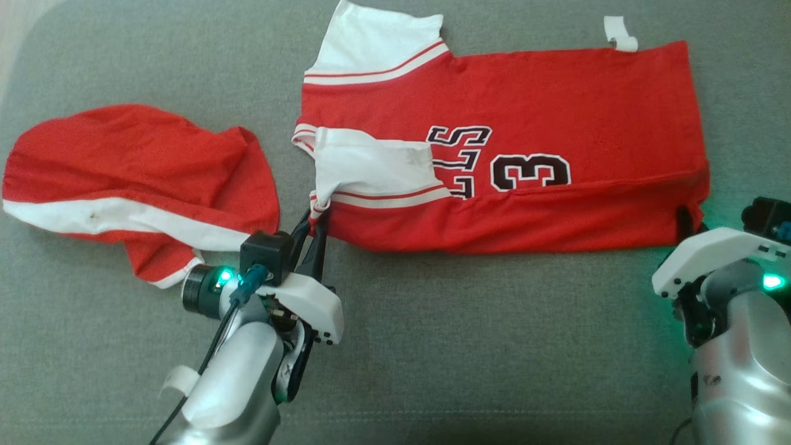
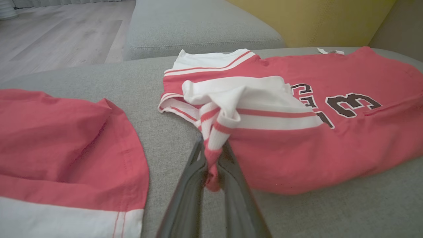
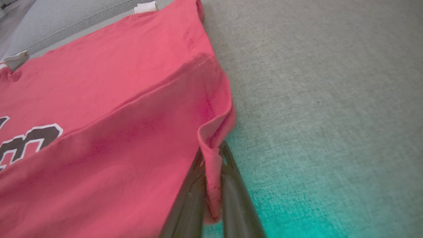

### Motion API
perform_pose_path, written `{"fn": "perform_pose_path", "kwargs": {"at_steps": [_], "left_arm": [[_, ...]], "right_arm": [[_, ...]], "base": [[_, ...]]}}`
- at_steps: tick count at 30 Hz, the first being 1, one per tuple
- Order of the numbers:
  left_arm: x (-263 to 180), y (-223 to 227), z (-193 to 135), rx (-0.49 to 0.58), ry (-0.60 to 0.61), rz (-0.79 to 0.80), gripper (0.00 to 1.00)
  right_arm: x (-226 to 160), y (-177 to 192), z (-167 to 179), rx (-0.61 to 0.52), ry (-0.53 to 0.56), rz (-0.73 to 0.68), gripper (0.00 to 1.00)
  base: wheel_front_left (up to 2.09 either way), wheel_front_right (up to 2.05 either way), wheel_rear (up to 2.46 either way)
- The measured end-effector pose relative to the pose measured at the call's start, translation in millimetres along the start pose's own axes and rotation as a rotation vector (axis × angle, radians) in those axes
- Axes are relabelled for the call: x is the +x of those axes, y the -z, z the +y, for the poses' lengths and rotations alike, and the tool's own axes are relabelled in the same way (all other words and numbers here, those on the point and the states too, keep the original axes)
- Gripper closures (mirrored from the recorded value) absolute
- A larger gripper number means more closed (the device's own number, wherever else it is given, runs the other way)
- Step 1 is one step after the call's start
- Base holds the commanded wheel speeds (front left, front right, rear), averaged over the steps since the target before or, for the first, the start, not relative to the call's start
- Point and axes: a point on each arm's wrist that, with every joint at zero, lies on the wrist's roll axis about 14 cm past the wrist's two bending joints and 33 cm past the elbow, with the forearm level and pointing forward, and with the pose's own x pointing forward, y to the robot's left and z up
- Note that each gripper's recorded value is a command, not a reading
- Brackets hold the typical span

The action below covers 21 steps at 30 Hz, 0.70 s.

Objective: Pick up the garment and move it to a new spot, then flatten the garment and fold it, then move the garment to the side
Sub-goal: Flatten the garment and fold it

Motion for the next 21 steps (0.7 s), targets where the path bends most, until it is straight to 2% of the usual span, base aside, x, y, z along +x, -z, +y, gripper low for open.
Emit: {"fn": "perform_pose_path", "kwargs": {"at_steps": [11,21], "left_arm": [[-11,-21,-3,0.025,0.005,-0.047,1.0],[-48,-7,-14,-0.013,0.01,0.012,1.0]], "right_arm": [[-31,5,-20,0.049,0.03,-0.01,1.0],[-72,24,-36,0.088,0.035,0.043,1.0]], "base": [[0.0,0.0,0.0],[0.0,0.0,0.0]]}}
